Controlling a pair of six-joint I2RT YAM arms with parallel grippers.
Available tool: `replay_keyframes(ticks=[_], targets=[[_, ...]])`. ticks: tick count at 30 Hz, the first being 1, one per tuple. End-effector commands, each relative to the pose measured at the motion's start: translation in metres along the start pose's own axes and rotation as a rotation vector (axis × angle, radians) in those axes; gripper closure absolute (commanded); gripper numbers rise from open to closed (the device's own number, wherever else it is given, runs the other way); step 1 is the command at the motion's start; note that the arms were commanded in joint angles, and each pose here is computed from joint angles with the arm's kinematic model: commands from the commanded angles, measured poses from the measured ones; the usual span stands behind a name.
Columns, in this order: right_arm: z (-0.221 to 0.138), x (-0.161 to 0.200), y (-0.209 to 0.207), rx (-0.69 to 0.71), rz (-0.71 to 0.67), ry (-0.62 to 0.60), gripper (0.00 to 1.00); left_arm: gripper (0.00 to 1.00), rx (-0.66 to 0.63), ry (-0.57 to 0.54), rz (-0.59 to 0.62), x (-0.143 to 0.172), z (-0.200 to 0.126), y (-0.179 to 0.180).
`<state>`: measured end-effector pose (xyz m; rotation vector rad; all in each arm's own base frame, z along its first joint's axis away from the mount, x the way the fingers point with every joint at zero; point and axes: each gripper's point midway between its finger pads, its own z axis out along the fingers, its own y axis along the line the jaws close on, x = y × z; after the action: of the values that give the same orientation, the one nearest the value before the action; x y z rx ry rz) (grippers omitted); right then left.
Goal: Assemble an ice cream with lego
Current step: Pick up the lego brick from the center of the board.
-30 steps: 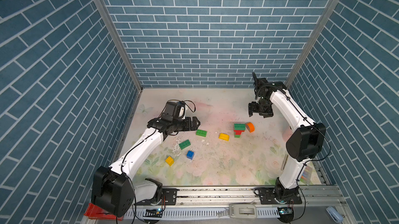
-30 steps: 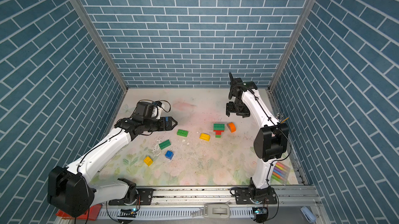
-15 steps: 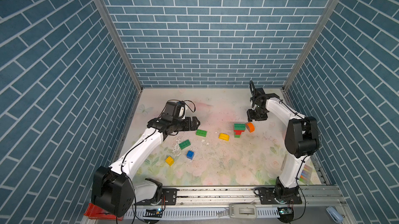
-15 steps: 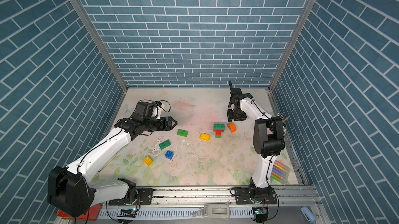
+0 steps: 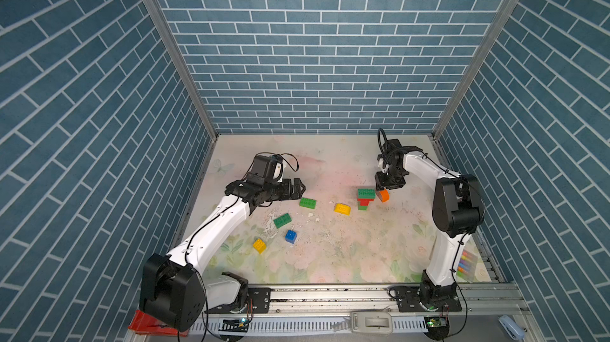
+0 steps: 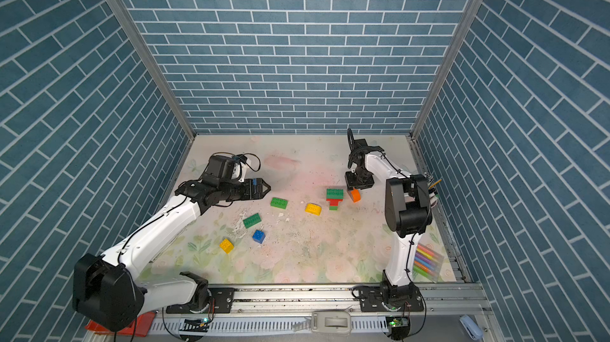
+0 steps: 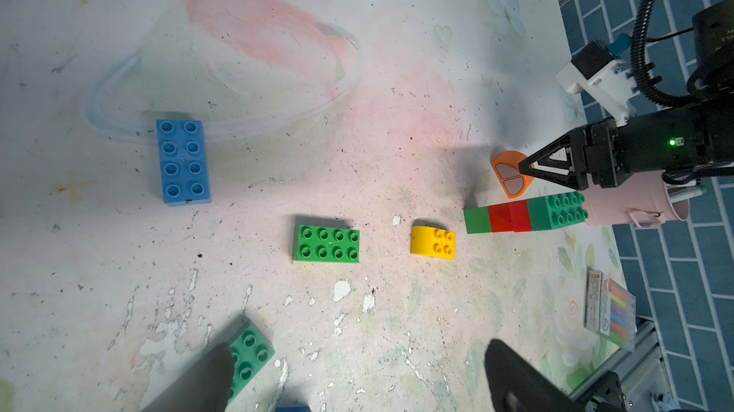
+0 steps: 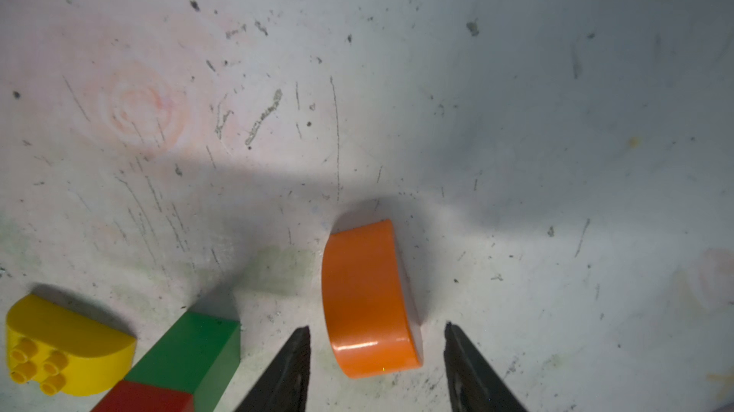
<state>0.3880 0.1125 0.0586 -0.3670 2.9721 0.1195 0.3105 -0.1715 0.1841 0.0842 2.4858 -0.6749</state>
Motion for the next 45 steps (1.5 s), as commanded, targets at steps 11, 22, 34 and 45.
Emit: replay_keyframes(ticks=[11,22,34,45], targets=[[0.006,0.019,0.000,0.004,-0.077,0.064,0.50,0.00,-0.014,-0.019,-0.007,-0.005,-0.009,0.001],[0.007,0.020,0.003,0.004,-0.097,0.065,0.56,0.01,-0.021,-0.026,-0.021,0.000,-0.013,0.003],[0.010,0.021,0.002,0.021,-0.121,0.083,0.72,0.01,-0.030,-0.033,-0.024,0.001,-0.016,0.005],[-0.042,0.016,-0.001,0.056,-0.216,0.032,1.00,0.00,-0.025,-0.040,-0.021,0.000,-0.016,0.004]])
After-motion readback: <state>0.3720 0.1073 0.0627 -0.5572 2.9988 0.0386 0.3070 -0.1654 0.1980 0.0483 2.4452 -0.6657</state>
